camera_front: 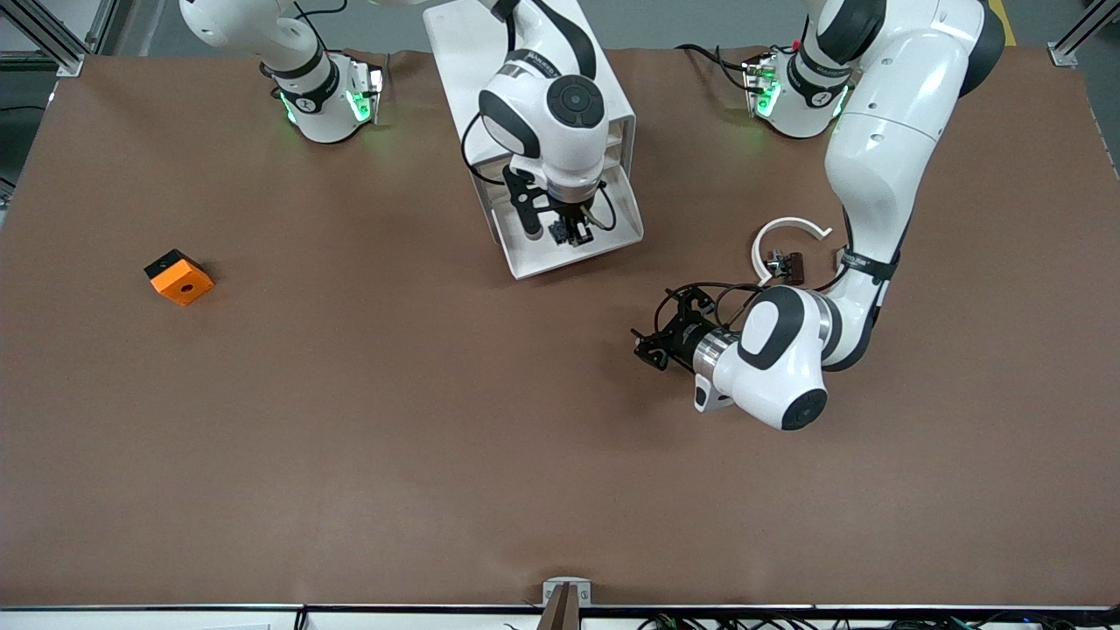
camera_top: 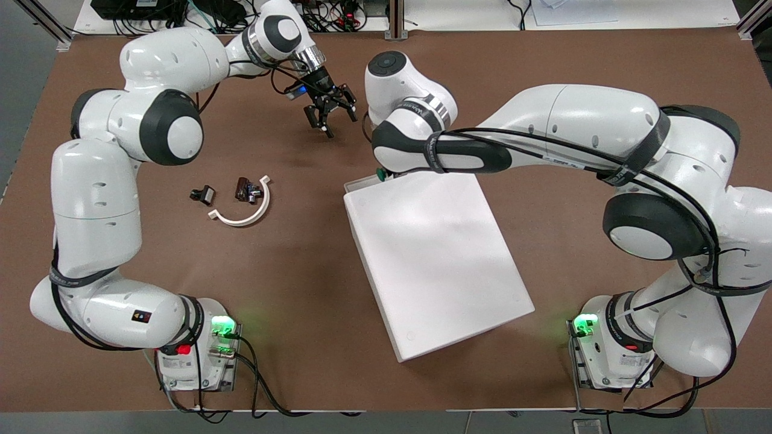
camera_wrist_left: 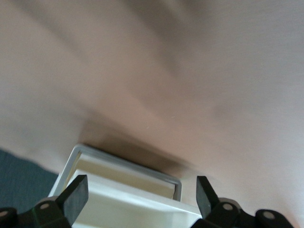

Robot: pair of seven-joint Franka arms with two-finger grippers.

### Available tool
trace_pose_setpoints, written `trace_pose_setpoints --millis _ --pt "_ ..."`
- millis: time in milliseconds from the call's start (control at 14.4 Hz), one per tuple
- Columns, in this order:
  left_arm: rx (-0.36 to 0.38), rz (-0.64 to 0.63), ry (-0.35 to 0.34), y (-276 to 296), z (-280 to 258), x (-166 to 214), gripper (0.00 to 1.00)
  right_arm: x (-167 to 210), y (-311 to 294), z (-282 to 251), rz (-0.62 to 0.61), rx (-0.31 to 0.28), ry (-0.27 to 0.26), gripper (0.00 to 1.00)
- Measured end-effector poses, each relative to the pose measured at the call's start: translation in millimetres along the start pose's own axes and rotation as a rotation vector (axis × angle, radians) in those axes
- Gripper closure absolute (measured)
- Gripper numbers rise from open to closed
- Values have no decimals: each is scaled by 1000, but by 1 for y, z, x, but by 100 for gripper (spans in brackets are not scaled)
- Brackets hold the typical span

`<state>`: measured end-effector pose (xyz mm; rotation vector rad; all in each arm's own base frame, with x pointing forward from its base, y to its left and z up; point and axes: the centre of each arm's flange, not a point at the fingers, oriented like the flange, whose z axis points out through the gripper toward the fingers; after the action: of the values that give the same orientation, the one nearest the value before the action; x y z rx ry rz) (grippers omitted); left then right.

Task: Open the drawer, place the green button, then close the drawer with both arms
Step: 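Carry the button over the drawer with the right gripper while the left gripper withdraws, then lower the button into the open drawer and open the right gripper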

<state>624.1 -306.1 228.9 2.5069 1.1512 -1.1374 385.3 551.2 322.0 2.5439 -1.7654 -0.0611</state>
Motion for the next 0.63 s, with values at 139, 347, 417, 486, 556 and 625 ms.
trace_pose_setpoints --millis 139,347,417,486,556,625 --pt "-14 67 85 3 -12 -11 0 -9 4 6 -6 -5 -6 58" --pt "-38 128 206 12 -20 -28 0 -20 10 13 -23 -7 -3 58" --pt "-53 146 239 17 -19 -34 0 -24 12 17 -30 -11 0 58" --pt "-68 160 261 22 -17 -39 0 -26 14 22 -35 -16 4 58" --pt "-78 174 278 26 -15 -44 0 -28 15 27 -38 -19 7 58" --pt "-83 191 296 28 -13 -46 0 -30 15 31 -39 -21 9 58"
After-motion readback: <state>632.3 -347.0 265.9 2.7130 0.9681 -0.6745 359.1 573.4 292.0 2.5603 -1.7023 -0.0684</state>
